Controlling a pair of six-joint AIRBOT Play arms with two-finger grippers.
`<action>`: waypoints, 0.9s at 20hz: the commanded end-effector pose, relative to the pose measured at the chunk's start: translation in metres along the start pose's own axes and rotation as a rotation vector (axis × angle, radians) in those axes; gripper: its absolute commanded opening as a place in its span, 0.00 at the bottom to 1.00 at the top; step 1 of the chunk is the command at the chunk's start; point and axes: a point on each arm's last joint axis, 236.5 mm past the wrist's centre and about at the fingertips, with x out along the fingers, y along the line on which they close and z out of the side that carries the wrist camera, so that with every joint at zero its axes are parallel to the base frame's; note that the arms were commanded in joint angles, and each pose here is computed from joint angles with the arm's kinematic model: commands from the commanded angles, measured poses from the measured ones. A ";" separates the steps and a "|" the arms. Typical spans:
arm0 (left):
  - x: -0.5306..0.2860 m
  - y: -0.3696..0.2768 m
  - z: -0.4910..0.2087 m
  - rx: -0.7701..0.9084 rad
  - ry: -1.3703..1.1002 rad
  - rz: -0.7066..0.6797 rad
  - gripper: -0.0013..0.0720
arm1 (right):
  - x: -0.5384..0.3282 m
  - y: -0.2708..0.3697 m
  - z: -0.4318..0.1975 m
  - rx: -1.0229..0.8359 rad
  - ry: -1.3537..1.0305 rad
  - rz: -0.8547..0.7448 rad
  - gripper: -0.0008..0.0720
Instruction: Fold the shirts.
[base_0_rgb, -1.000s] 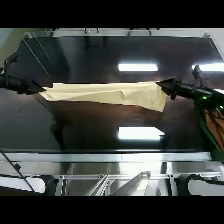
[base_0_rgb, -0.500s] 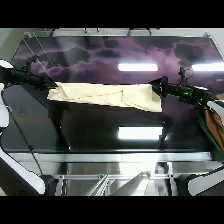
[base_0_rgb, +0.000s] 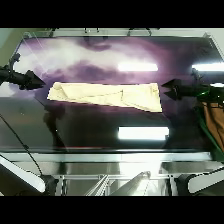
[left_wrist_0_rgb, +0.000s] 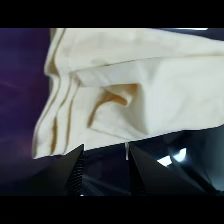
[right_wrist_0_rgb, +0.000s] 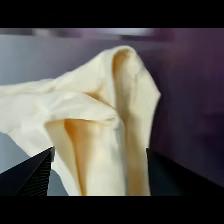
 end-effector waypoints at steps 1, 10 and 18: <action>-0.007 -0.039 0.002 0.021 -0.036 -0.084 0.02 | 0.022 -0.013 -0.025 0.035 0.096 -0.057 0.89; 0.121 -0.172 -0.033 0.359 0.164 -0.009 0.01 | 0.091 0.036 -0.061 0.052 0.184 0.050 0.09; 0.245 -0.189 -0.093 0.595 0.321 0.285 0.02 | 0.023 0.127 -0.058 -0.076 0.216 0.211 0.05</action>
